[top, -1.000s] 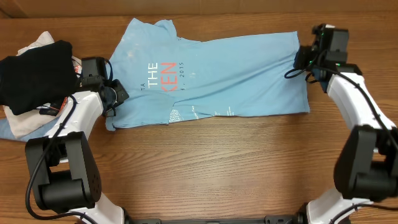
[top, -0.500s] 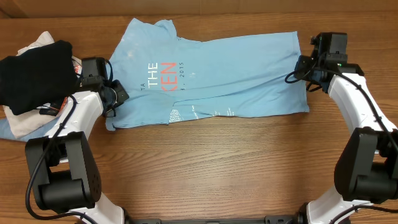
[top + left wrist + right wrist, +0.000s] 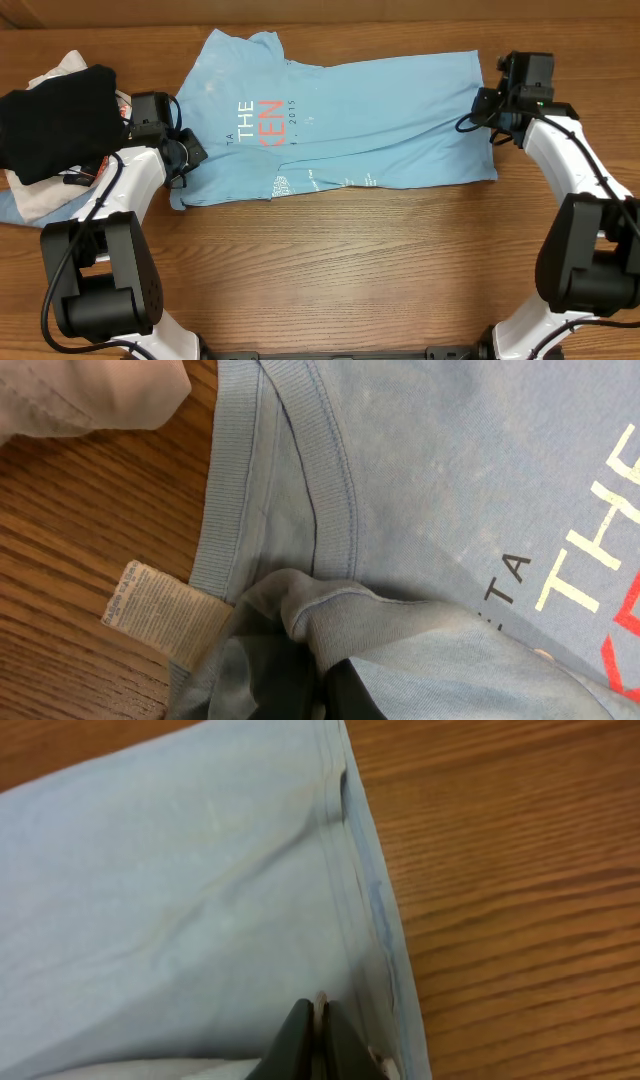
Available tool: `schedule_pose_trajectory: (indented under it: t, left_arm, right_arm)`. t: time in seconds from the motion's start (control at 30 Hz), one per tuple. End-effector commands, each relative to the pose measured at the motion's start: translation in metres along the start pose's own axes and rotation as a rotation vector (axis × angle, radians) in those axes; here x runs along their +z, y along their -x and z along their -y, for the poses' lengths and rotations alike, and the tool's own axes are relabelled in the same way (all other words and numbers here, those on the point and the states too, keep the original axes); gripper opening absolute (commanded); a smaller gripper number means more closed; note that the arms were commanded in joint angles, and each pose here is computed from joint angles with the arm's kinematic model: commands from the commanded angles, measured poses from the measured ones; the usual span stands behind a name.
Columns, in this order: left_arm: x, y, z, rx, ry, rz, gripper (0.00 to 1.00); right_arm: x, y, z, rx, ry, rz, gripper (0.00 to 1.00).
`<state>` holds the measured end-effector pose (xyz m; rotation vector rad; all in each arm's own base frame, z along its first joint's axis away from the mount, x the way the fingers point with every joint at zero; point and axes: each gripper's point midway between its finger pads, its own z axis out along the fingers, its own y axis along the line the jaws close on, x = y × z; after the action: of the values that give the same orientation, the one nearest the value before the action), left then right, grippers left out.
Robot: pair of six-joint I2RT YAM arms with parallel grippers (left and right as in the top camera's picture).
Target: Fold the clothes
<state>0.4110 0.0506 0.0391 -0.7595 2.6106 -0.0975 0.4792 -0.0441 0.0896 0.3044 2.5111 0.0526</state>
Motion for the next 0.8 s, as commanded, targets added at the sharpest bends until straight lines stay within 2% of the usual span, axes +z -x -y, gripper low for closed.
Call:
schedule_pose_trajectory:
  t: [0.0,0.2,0.4,0.53,0.77]
  left_arm:
    - [0.003,-0.003,0.001,0.0,0.006,-0.007,0.04]
    - [-0.006,0.002,0.003,-0.001,-0.008,0.016,0.04]
    - [-0.021,0.01,0.007,0.025,-0.024,0.051,0.04]
    - [-0.026,0.012,0.007,0.033,-0.025,0.065,0.04]
    - [-0.027,0.012,-0.005,0.007,-0.009,0.048,0.04]
  right_arm:
    - [-0.007,-0.001,0.001,0.011,-0.012,-0.006,0.04]
    - [-0.062,-0.003,0.007,0.129,-0.028,-0.02,0.04]
    - [-0.119,-0.009,0.009,0.153,-0.03,-0.011,0.04]
    - [-0.138,-0.029,0.012,0.178,-0.052,-0.071,0.04]
    - [-0.155,-0.081,0.04,0.242,-0.231,-0.255,0.04]
